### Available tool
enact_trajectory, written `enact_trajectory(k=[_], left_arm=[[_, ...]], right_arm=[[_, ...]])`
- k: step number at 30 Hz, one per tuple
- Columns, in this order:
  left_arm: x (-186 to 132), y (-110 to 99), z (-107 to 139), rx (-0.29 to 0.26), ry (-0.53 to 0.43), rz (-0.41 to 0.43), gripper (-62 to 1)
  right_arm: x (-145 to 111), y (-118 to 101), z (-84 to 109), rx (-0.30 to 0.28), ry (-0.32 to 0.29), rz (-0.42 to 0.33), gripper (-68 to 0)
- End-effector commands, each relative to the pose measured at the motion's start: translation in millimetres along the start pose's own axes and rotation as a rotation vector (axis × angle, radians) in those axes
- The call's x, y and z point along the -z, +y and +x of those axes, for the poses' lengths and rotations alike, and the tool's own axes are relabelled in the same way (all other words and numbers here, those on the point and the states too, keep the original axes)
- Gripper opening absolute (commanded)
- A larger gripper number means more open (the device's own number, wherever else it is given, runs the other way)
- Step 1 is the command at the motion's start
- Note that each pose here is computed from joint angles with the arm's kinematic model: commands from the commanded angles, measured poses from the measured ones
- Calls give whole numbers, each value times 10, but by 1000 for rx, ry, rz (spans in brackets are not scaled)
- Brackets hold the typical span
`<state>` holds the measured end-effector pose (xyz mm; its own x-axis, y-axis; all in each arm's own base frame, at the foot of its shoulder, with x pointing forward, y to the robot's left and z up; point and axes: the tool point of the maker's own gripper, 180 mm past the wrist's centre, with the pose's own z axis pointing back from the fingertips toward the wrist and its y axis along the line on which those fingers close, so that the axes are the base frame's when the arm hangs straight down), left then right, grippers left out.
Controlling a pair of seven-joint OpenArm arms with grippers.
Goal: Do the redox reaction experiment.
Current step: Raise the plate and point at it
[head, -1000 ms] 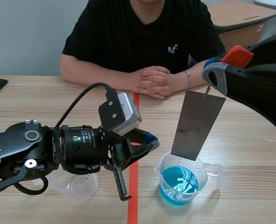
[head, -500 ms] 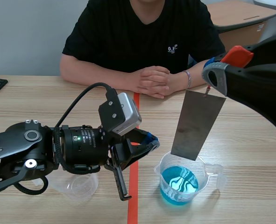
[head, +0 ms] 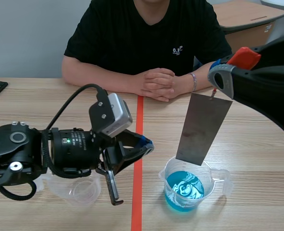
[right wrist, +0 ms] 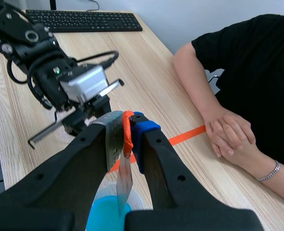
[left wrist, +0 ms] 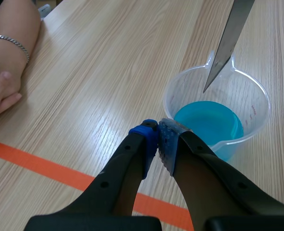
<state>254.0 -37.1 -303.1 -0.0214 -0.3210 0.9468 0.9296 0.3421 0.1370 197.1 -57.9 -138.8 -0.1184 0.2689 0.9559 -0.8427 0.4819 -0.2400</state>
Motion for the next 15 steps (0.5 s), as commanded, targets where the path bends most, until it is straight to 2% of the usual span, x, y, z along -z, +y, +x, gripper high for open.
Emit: enact_trajectory(k=[1, 7, 11, 15], left_arm=[[-68, 10, 167, 11, -43, -4, -567], [-345, -25, 129, 32, -5, -19, -567], [-586, -34, 71, -15, -1, -7, -567], [-862, -34, -101, -32, 51, 21, -567]], right_arm=[[4, 20, 100, -17, -30, 13, -658], [5, 19, 101, -17, -31, 13, -658], [5, 19, 101, -17, -31, 13, -658], [5, 19, 101, -17, -31, 13, -658]])
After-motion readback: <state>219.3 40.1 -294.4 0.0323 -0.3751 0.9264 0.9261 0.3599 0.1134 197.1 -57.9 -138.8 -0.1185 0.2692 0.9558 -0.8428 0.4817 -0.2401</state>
